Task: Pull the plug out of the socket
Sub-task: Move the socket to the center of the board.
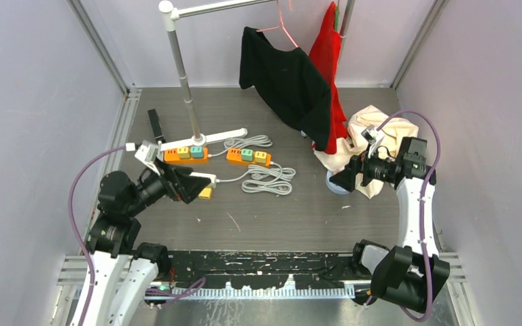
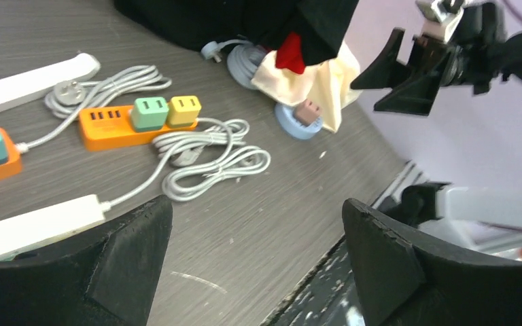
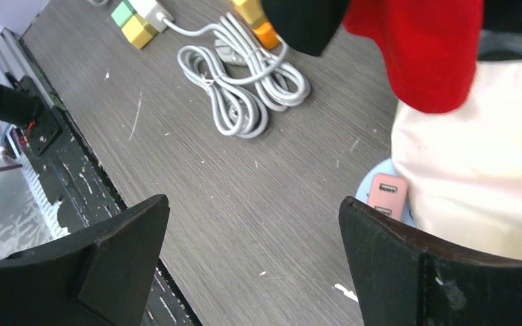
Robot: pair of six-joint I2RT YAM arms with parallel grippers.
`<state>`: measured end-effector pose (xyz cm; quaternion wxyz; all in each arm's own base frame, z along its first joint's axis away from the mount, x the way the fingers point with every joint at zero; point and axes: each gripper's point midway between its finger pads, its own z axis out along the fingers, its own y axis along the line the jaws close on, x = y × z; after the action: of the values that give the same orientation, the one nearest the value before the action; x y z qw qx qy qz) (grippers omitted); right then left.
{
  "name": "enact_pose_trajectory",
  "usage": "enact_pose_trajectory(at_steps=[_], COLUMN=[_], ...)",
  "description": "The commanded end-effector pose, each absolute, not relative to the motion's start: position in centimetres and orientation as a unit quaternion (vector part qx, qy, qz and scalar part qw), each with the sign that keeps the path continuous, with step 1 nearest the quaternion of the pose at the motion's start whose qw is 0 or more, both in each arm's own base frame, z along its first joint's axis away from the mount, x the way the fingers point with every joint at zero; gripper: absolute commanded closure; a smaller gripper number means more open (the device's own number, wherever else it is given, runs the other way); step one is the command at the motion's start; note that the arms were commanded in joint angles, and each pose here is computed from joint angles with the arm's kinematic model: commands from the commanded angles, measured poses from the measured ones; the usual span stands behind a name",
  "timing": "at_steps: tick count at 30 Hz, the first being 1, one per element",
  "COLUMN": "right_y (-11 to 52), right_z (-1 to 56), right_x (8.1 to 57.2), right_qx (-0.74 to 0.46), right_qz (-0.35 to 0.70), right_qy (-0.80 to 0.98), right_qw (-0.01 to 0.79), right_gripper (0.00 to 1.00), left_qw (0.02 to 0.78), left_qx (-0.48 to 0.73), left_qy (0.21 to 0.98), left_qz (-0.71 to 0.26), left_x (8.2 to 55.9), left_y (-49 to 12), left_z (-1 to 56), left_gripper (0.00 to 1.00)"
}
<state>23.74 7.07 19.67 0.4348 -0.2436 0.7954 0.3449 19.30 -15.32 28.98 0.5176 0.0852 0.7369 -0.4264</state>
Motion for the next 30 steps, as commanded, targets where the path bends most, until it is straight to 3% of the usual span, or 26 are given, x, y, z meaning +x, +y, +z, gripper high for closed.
enact_pose_trajectory(at_steps=[1,7,14,20,27,30], right_y=[5.3,3.1,2.7,2.1,1.9,2.9], right_z=[18.8,17.1,12.4,10.0,8.8,8.0], right_x=[25.4,27.5,29.0,31.1,31.5,31.2], right_qx=[-0.209,-0.173,-0.227,-0.23,-0.225,-0.238], right_qz=[0.311,0.257,0.145,0.063,0.037,0.053], right_qy=[0.822,0.846,0.884,0.907,0.915,0.918], right_qw=[0.429,0.434,0.383,0.348,0.333,0.313], right_gripper=[0.0,0.0,0.02,0.22,0.28,0.37], left_qw=[0.548,0.555,0.57,0.579,0.58,0.582], left_qx=[0.122,0.118,0.115,0.115,0.117,0.118], left_qy=[0.751,0.748,0.741,0.738,0.736,0.734], left_qz=[-0.348,-0.344,-0.335,-0.327,-0.329,-0.33], left_x=[19.0,19.1,19.0,18.9,18.9,18.8], left_y=[-13.9,-13.7,-13.3,-13.0,-13.1,-13.1], left_z=[25.2,24.2,24.5,24.7,24.8,24.9], left_gripper=[0.06,0.09,0.1,0.11,0.11,0.12])
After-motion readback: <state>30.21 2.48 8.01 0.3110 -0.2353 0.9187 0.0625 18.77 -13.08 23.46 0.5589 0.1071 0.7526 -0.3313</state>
